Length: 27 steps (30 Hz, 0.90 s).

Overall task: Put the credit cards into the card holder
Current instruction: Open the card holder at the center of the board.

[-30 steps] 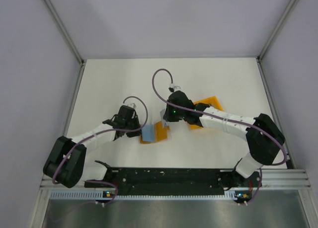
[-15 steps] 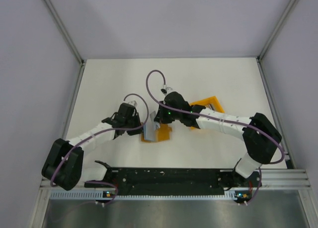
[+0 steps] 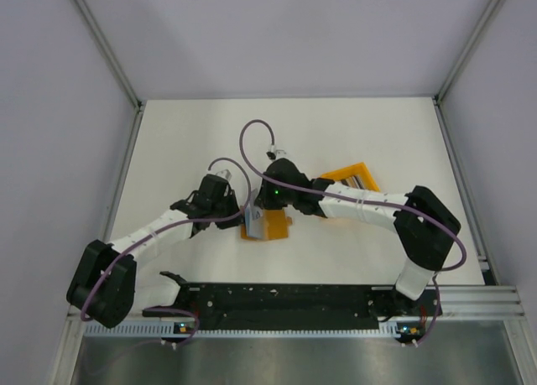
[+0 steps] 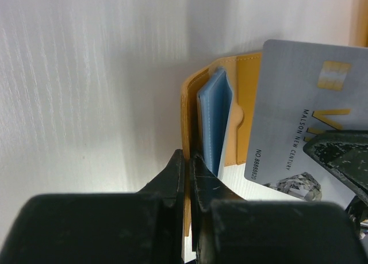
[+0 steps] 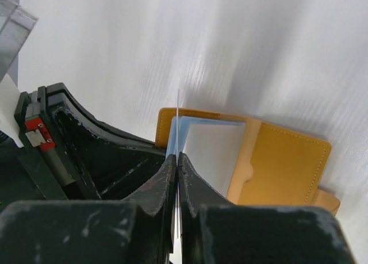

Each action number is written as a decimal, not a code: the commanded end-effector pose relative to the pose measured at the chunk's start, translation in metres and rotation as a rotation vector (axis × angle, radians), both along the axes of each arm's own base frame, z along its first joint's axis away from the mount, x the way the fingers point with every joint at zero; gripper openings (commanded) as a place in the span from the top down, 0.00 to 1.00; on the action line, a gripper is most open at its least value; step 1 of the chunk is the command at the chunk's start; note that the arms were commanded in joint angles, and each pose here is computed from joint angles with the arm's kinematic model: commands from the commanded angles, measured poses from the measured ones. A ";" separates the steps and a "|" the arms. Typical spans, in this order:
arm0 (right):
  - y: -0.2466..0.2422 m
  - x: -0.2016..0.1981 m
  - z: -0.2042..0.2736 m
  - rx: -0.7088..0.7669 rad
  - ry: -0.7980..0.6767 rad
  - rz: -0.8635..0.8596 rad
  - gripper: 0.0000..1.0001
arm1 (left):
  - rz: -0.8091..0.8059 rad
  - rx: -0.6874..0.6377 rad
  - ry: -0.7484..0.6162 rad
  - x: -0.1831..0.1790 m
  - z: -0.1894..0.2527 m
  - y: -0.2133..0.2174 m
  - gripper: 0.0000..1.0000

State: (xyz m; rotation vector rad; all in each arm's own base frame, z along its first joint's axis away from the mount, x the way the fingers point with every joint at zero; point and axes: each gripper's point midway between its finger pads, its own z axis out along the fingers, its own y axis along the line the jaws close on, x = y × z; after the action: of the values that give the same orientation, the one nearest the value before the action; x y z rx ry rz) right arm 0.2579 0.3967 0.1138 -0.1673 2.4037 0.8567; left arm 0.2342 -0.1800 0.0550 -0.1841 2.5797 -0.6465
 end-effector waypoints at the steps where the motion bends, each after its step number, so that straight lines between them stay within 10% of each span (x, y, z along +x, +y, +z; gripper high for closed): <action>1: 0.022 0.015 0.036 0.084 -0.081 -0.070 1.00 | 0.001 -0.040 -0.046 0.007 0.018 -0.007 1.00; 27: 0.008 0.022 0.003 -0.037 -0.071 -0.158 1.00 | 0.004 -0.046 -0.052 0.007 0.018 -0.008 1.00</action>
State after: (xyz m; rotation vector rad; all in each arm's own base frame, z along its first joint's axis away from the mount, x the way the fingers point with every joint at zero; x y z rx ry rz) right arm 0.2797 0.4037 0.1080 -0.0059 2.3594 0.7566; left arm 0.2340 -0.1815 0.0589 -0.1997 2.5707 -0.6636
